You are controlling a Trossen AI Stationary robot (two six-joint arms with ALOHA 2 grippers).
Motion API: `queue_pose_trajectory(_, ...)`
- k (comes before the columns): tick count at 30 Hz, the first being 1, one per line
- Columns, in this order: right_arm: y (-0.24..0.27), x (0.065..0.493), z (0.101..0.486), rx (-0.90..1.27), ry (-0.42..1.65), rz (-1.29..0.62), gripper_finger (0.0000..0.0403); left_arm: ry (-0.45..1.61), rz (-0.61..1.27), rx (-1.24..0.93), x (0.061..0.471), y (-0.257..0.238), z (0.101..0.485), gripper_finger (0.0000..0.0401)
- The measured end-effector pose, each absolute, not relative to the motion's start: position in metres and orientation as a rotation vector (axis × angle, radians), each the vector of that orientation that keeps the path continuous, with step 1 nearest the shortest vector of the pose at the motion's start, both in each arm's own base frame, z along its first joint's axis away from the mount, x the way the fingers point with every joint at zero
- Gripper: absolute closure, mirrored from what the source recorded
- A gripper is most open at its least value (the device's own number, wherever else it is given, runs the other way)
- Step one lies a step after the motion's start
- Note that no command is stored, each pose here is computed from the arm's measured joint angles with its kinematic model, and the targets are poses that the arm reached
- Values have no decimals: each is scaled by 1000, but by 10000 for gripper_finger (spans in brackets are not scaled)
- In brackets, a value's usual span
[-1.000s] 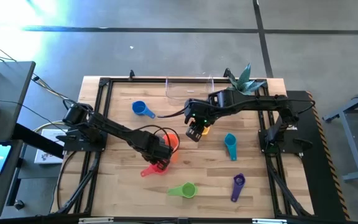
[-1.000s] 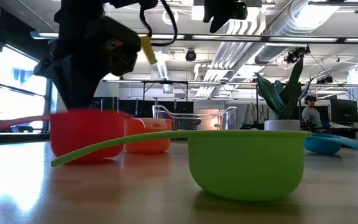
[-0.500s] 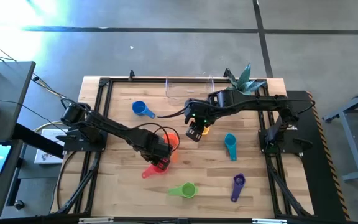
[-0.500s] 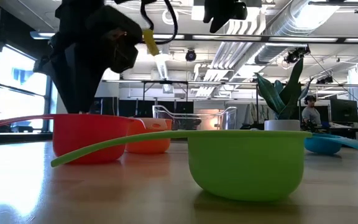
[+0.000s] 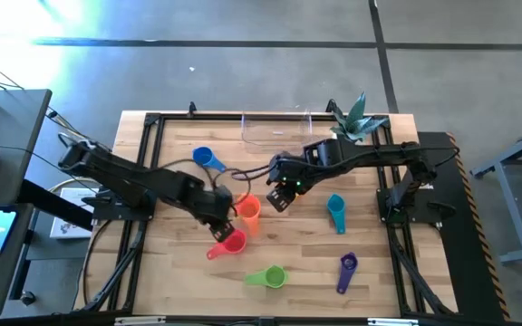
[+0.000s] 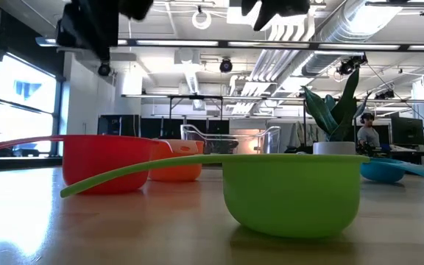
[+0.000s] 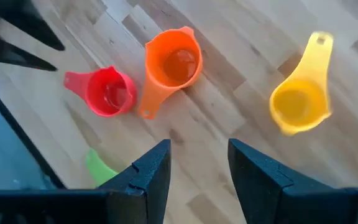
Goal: Nest measuring cups in basket
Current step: Stack the red measuring cup on the top of the orange measuring cup
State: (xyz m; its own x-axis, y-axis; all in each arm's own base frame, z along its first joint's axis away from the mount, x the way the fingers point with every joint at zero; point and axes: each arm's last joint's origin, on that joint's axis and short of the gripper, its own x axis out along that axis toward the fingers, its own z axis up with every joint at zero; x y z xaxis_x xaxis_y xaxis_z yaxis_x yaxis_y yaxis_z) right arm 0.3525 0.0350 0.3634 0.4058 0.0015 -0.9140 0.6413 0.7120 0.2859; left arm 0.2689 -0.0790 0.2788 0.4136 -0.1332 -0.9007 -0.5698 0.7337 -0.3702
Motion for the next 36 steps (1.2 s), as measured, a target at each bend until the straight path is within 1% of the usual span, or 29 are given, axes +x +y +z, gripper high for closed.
queue_pose_trajectory(8, 66, 352, 365, 918, 995, -569, 251, 1001, 138, -606, 229, -67, 324, 290)
queue_pose_trajectory(15, 98, 362, 355, 1058, 874, -661, 251, 936, 48, -509, 195, -57, 346, 290)
queue_pose_trajectory(24, 132, 395, 319, 1186, 819, -663, 251, 883, 3, -472, 162, -47, 362, 290)
queue_pose_trajectory(30, 139, 413, 289, 1232, 834, -722, 251, 869, 26, -462, 146, -42, 367, 290)
queue_pose_trajectory(36, 144, 429, 261, 1282, 843, -759, 251, 854, 55, -454, 140, -39, 368, 291)
